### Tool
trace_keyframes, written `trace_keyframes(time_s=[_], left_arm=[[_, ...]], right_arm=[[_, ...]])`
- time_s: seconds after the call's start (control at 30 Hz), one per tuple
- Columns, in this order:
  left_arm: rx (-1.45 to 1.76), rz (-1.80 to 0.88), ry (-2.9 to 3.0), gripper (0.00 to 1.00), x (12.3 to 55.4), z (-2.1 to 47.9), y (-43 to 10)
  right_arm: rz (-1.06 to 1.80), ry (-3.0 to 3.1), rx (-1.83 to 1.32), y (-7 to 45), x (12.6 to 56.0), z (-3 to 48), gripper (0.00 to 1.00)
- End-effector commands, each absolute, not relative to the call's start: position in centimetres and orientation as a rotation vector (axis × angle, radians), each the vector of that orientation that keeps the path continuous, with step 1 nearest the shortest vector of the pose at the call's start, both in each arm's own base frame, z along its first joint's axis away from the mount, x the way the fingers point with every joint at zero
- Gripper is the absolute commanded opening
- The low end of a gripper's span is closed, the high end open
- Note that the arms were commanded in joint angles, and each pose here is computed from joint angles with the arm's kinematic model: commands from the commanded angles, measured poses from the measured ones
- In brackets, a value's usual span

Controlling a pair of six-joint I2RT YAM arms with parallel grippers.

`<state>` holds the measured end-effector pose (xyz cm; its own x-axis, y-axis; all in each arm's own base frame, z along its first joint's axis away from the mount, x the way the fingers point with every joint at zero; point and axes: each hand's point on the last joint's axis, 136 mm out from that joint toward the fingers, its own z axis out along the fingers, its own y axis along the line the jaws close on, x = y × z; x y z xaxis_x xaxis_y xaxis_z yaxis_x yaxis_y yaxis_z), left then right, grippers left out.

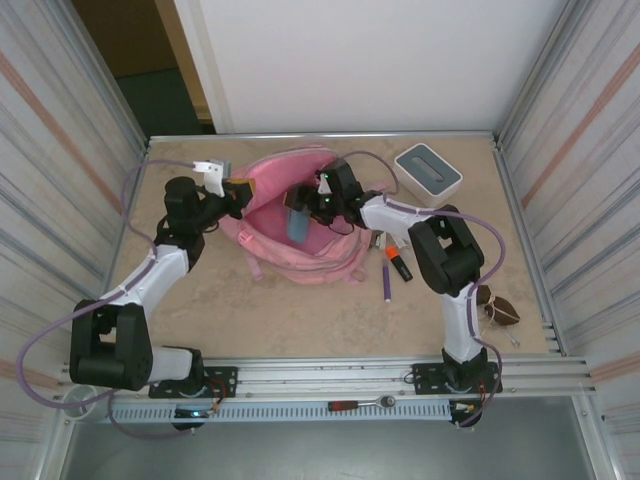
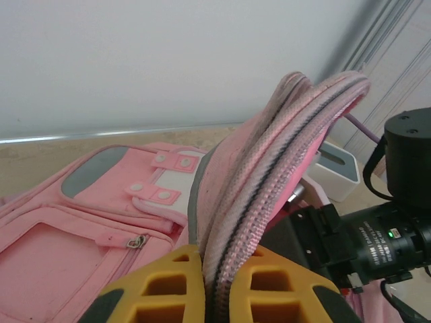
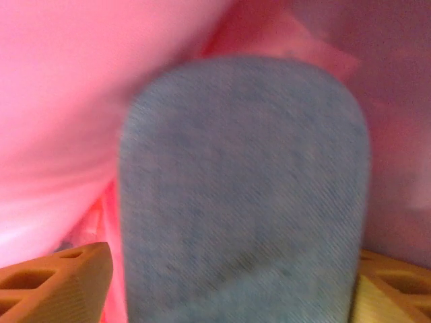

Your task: Pack the student bag

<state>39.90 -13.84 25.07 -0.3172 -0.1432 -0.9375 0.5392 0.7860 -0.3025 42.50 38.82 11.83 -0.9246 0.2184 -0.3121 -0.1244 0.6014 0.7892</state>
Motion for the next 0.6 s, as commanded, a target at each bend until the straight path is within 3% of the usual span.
trace_keyframes(time_s=[0.0,0.13,0.4,0.5,0.57], left_arm=[[0.368,-0.776,1.594,0.0,39.6,30.9,-15.0],[0.367,-0.765,1.596,0.0,39.5,30.7,-14.8],[0.372,-0.773,1.595,0.0,39.6,30.6,-15.0],[0.375,-0.771,1.599,0.0,39.4,30.5,-15.0],[0.376,-0.765,1.605,0.0,39.3,30.3,-14.9]], right_arm=[[1.232,2.391,0.019,39.8,43.2,13.8,0.89],[1.167,2.428,-0.015,38.3,41.7,13.1,0.95],[1.075,2.5,-0.007,36.6,39.4,10.4,0.88],[1.087,2.491,-0.021,36.9,39.0,10.2,0.78],[1.129,2.467,-0.059,38.2,39.0,10.8,0.61]])
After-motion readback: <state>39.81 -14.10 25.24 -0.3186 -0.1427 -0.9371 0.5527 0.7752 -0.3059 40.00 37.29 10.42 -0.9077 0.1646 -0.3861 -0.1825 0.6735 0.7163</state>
